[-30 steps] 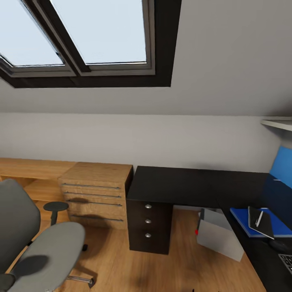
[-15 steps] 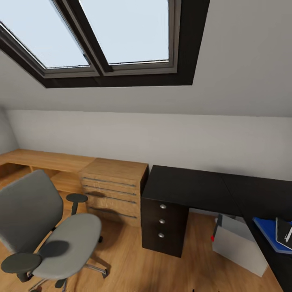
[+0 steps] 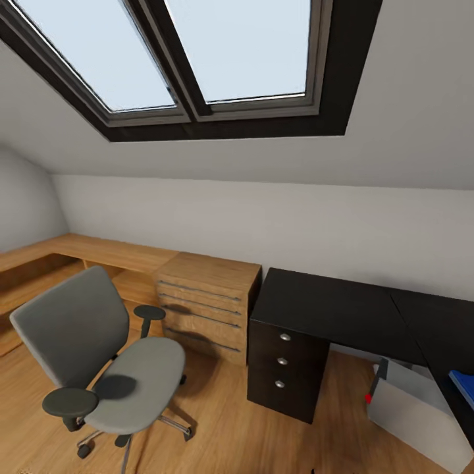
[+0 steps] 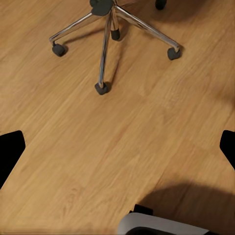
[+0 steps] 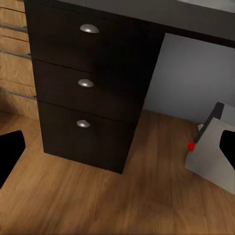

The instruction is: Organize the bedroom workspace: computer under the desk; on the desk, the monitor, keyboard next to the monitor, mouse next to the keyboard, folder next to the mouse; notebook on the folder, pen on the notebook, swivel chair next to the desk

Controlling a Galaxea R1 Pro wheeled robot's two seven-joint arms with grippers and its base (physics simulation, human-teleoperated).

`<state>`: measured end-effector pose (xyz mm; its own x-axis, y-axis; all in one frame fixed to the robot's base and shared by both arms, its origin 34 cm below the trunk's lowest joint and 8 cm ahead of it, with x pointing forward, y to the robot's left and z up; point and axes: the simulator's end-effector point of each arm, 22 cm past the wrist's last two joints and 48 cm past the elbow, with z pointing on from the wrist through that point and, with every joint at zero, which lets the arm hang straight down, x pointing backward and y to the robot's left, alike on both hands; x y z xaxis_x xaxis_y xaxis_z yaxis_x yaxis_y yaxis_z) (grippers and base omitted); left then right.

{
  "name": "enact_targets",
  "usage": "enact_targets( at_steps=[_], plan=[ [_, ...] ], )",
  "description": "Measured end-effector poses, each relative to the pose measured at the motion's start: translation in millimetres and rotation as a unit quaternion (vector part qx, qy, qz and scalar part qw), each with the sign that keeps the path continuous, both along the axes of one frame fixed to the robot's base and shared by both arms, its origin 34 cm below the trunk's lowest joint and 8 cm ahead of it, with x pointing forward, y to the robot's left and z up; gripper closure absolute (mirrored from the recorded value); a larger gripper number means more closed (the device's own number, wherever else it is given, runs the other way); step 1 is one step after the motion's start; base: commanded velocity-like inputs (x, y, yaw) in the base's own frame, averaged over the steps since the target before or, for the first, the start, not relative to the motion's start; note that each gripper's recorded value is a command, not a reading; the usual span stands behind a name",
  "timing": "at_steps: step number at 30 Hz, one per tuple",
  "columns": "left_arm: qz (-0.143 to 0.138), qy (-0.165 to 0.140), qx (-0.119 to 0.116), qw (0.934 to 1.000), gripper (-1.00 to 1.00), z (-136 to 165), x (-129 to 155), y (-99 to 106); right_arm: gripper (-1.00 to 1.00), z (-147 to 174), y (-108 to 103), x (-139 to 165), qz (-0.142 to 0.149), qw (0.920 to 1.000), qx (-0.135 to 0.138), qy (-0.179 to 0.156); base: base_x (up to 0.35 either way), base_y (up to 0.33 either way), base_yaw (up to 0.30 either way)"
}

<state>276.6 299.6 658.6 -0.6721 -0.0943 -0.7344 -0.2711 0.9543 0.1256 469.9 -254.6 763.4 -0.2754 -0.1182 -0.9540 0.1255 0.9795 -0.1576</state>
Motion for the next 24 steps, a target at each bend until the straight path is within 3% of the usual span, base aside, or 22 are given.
enact_targets(
  at_steps=[24],
  plan=[
    [0.001, 0.014, 0.0, 0.9999, -1.0, -4.0, -8.6, 0.2, -1.0, -9.7, 1.3, -6.3, 0.001, 0.9999, 0.0, 0.015, 0.0, 0.0, 0.087]
  ],
)
